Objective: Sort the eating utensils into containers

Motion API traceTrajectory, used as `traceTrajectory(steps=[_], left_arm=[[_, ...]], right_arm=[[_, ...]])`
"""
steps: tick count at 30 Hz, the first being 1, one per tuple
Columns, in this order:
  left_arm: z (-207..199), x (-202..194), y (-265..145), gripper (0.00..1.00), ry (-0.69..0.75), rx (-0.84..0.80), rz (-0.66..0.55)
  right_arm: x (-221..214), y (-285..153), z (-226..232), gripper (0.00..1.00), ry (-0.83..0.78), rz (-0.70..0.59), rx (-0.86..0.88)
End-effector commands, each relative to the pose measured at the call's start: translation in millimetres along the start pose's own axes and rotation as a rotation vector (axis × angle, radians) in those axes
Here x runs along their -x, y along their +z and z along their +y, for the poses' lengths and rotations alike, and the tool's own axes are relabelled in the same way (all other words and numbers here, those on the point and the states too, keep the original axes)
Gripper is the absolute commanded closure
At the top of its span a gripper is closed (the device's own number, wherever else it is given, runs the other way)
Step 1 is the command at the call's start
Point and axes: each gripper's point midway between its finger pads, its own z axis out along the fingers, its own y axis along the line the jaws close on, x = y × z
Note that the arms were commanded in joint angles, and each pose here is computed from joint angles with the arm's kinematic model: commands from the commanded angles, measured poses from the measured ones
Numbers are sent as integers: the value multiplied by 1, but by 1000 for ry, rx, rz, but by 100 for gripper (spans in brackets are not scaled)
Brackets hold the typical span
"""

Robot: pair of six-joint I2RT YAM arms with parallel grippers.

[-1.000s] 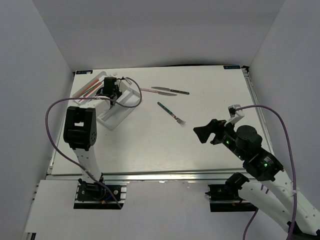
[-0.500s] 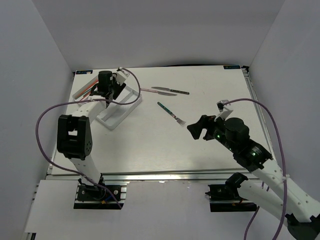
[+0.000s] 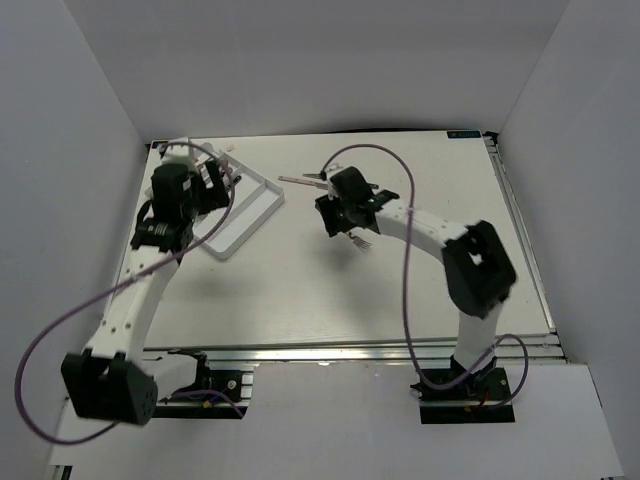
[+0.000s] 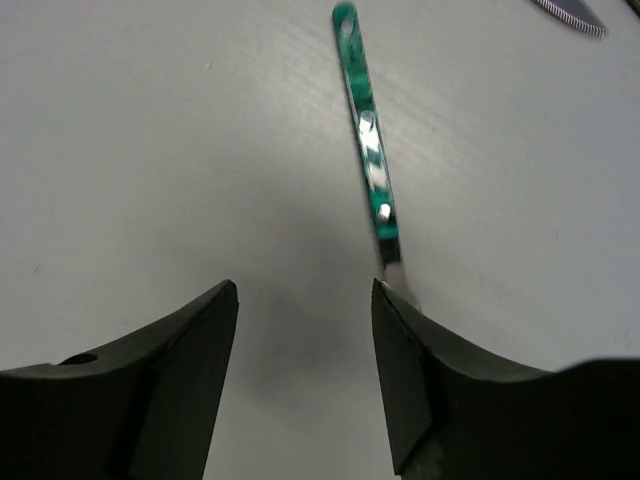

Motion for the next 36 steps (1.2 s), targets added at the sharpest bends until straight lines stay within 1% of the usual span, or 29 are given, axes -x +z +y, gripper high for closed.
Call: traceTrajectory(steps=[1,4,6,8,9,10,11,12,14,15,16,17,19,20,21,23,24,25,26,27,28,29,30,31,32,33,34,35,36], left_arm=[[3,-40,-29,2,-149,-14,69],[14,-50,-48,2,-125,-3,24],[11,-53,-57,2,-135,-42,-13],[1,-57,-60,2,-138,-105,-13],[0,-63,-59,2,-139,-115,-2],[-4,-65,-59,2,-143,-135,5],[-5,-68,-58,2,-142,-141,15],[-5,-71,-57,2,-141,-139,27],[-6,-73,-57,2,-147,-139,43],[-5,-74,-57,2,-150,-134,49],[-5,-72,-56,2,-164,-128,53],[-5,-71,-56,2,-171,-126,54],[-8,-66,-55,2,-192,-130,56],[-9,-67,-52,2,-201,-129,65],[-13,-66,-51,2,-212,-145,68],[-28,-70,-49,2,-270,-210,99],[-47,-65,-50,2,-297,-309,84],[-65,-66,-54,2,-355,-375,93],[-76,-80,-54,2,-382,-411,117],[-87,-71,-53,2,-403,-440,62],[-99,-73,-55,2,-449,-465,63],[-120,-89,-61,2,-454,-513,99],[-138,-75,-63,2,-490,-585,40],[-162,-78,-76,2,-556,-669,68],[-173,-81,-79,2,-588,-702,72],[-184,-81,-79,2,-628,-727,68],[-196,-85,-83,2,-627,-732,72],[-204,-82,-85,3,-618,-733,72],[-207,-84,-81,4,-613,-699,65]], right_arm=[[18,38,-24,40,-115,47,-39],[22,71,-34,42,-122,65,-45],[26,85,-38,42,-138,72,-44],[26,93,-41,42,-149,81,-29],[14,102,-43,42,-145,120,-21],[19,103,-43,44,-134,118,6],[15,105,-44,47,-126,138,20],[3,108,-44,57,-116,181,30],[-9,109,-44,75,-106,223,37],[-15,106,-44,87,-98,240,36],[-31,105,-40,88,-90,276,58],[-38,102,-38,88,-83,288,69],[-36,93,-33,88,-80,263,80],[-50,91,-33,90,-74,287,79],[-47,84,-33,100,-70,280,75],[-48,77,-34,100,-47,272,52],[-45,65,-33,100,-39,251,49],[-34,60,-26,100,0,198,59],[-26,52,-21,100,29,158,75],[-19,28,-15,100,57,99,93],[-12,15,-1,100,80,51,142],[6,6,10,100,126,-43,176],[4,-18,18,100,145,-94,201],[8,-31,35,100,141,-140,247],[23,-43,48,100,146,-230,299],[19,-63,62,100,132,-269,366],[19,-73,76,100,123,-296,398],[32,-94,84,100,131,-368,431],[22,-98,97,100,123,-361,476]])
